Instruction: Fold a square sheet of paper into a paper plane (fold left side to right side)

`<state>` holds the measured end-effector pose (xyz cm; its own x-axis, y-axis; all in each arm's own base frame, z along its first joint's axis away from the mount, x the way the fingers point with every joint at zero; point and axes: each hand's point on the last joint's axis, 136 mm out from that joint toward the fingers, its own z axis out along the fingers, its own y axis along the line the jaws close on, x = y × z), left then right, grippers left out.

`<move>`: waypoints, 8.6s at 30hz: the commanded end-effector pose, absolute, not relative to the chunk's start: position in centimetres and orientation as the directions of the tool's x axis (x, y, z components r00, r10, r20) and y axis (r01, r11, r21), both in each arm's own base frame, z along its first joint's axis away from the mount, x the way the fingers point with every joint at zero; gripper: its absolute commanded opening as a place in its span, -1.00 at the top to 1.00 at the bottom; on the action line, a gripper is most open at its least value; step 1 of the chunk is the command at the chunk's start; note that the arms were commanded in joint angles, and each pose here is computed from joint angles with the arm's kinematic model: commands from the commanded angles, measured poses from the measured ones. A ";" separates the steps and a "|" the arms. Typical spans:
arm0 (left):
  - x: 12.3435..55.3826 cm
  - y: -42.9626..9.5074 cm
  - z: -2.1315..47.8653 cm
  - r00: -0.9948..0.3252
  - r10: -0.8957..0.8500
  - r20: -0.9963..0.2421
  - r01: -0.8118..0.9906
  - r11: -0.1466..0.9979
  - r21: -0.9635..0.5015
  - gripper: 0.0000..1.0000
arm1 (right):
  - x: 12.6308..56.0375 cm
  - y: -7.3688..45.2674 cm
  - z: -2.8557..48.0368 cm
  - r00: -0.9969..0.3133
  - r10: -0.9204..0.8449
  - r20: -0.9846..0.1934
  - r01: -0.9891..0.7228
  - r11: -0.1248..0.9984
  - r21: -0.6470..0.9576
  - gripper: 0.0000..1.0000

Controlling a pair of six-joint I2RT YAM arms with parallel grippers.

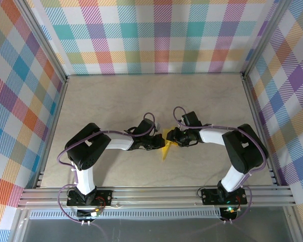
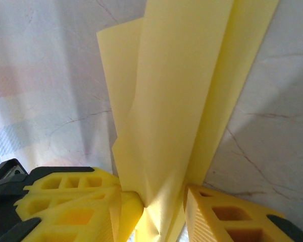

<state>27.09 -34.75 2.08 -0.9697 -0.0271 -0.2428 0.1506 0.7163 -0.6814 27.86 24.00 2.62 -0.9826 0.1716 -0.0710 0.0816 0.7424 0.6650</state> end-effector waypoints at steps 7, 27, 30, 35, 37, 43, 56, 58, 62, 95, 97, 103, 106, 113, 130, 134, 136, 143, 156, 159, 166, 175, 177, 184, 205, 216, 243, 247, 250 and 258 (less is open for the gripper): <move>24.8 -32.6 -2.4 -0.990 -0.002 -0.142 0.081 0.812 -0.577 0.99 | 26.9 22.7 3.4 -0.981 0.175 -0.078 0.084 0.758 0.647 0.23; 24.7 -32.2 -2.6 -0.990 -0.006 -0.144 0.077 0.821 -0.566 0.99 | 29.2 24.6 3.2 -0.989 0.131 -0.074 0.052 0.762 0.645 0.76; 24.7 -32.2 -2.6 -0.990 -0.007 -0.143 0.076 0.822 -0.564 0.99 | 28.8 24.3 2.5 -0.989 0.135 -0.061 0.065 0.769 0.636 0.76; 24.7 -32.2 -2.8 -0.991 -0.009 -0.137 0.070 0.824 -0.562 0.99 | 28.4 23.8 1.7 -0.989 0.140 -0.055 0.076 0.779 0.622 0.75; 24.7 -32.2 -2.9 -0.991 -0.009 -0.135 0.069 0.824 -0.562 0.99 | 28.2 23.6 1.5 -0.989 0.140 -0.051 0.080 0.784 0.616 0.75; 24.6 -32.2 -3.0 -0.991 -0.007 -0.132 0.068 0.824 -0.562 0.99 | 27.8 23.2 0.8 -0.989 0.141 -0.042 0.088 0.798 0.596 0.75; 25.6 -32.1 -0.4 -0.980 -0.036 -0.193 0.086 0.807 -0.584 0.77 | 25.8 22.2 -1.7 -0.992 0.117 0.038 0.119 0.831 0.544 0.85; 26.1 -31.8 0.7 -0.976 -0.049 -0.211 0.087 0.804 -0.589 0.71 | 25.5 22.2 -1.9 -0.993 0.109 0.055 0.121 0.833 0.540 0.87; 27.1 -30.9 2.6 -0.968 -0.071 -0.241 0.091 0.796 -0.598 0.61 | 24.9 22.3 -2.5 -0.991 0.100 0.089 0.132 0.837 0.531 0.94; 24.0 -35.8 5.3 -0.988 0.015 -0.153 0.122 0.688 -0.715 0.91 | 24.2 23.5 -3.0 -0.989 0.080 0.120 0.132 0.839 0.528 0.99; 23.8 -35.5 4.6 -0.990 0.015 -0.142 0.112 0.702 -0.704 0.91 | 24.2 23.5 -3.0 -0.990 0.079 0.120 0.130 0.841 0.525 0.99; 23.1 -34.5 2.5 -0.995 0.002 -0.100 0.069 0.737 -0.673 0.91 | 24.1 23.6 -3.0 -0.990 0.069 0.122 0.124 0.844 0.522 0.98; 22.9 -34.2 2.0 -0.996 -0.007 -0.091 0.056 0.742 -0.668 0.91 | 24.1 23.7 -3.0 -0.991 0.067 0.120 0.120 0.846 0.519 0.98; 22.5 -33.6 1.1 -0.997 -0.011 -0.075 0.040 0.757 -0.652 0.92 | 24.1 23.7 -3.0 -0.990 0.064 0.122 0.118 0.850 0.513 0.97; 22.8 -32.7 1.5 -0.993 -0.024 -0.117 0.055 0.780 -0.623 0.92 | 24.0 23.4 -3.5 -0.991 0.037 0.126 0.092 0.882 0.463 0.96; 22.5 -31.9 0.9 -0.993 -0.021 -0.113 0.051 0.801 -0.597 0.94 | 24.1 23.5 -3.2 -0.993 0.037 0.111 0.086 0.878 0.471 0.97; 22.1 -31.5 0.3 -0.994 -0.022 -0.103 0.043 0.810 -0.584 0.95 | 24.7 24.3 -2.4 -0.996 0.029 0.083 0.068 0.852 0.519 0.97; 20.4 -29.7 -1.6 -0.997 -0.041 -0.063 0.001 0.829 -0.559 0.99 | 26.6 27.7 1.9 -1.000 -0.002 -0.027 -0.020 0.719 0.695 0.97; 19.4 -28.6 -2.5 -0.996 -0.066 -0.054 -0.024 0.823 -0.567 1.00 | 25.7 28.9 3.8 -0.994 -0.032 -0.107 -0.101 0.670 0.736 0.97; 19.4 -28.5 -2.6 -0.996 -0.068 -0.053 -0.026 0.825 -0.565 1.00 | 25.7 29.3 3.3 -0.994 -0.037 -0.105 -0.102 0.672 0.734 0.97; 19.1 -28.1 -2.9 -0.996 -0.075 -0.045 -0.038 0.833 -0.552 1.00 | 25.8 29.4 1.9 -0.993 -0.049 -0.105 -0.109 0.691 0.715 0.97; 18.7 -27.5 -3.4 -0.996 -0.081 -0.030 -0.052 0.843 -0.536 1.00 | 26.9 28.0 0.6 -0.993 -0.035 -0.113 -0.103 0.732 0.674 0.96; 18.6 -27.4 -3.6 -0.996 -0.082 -0.025 -0.056 0.845 -0.531 1.00 | 27.3 27.9 0.7 -0.992 -0.037 -0.121 -0.109 0.737 0.667 0.96; 18.2 -27.1 -4.1 -0.996 -0.087 -0.012 -0.068 0.847 -0.527 1.00 | 29.0 27.1 0.4 -0.990 -0.024 -0.138 -0.109 0.755 0.647 0.96; 18.2 -27.1 -4.1 -0.995 -0.099 -0.016 -0.075 0.837 -0.542 1.00 | 35.6 25.0 0.1 -0.984 0.043 -0.171 -0.075 0.774 0.629 0.94; 19.1 -27.9 -3.0 -0.993 -0.109 -0.049 -0.062 0.819 -0.570 1.00 | 38.1 24.8 5.7 -0.960 0.057 -0.273 -0.141 0.746 0.651 0.93; 20.9 -30.0 -0.8 -0.989 -0.109 -0.098 -0.023 0.773 -0.634 1.00 | 23.9 28.4 -0.1 -0.999 -0.019 0.040 0.013 0.734 0.678 0.92; 21.7 -31.0 1.4 -0.987 -0.105 -0.121 0.003 0.745 -0.667 0.88 | 23.0 26.9 -1.8 -0.997 -0.006 0.081 0.044 0.796 0.604 0.93; 22.4 -31.6 3.6 -0.984 -0.099 -0.149 0.031 0.726 -0.687 0.81 | 22.5 26.0 -2.5 -0.994 0.009 0.106 0.068 0.824 0.563 0.95; 22.3 -29.8 6.0 -0.975 -0.097 -0.201 0.056 0.763 -0.643 0.37 | 22.1 25.2 -3.2 -0.991 0.026 0.129 0.090 0.852 0.516 1.00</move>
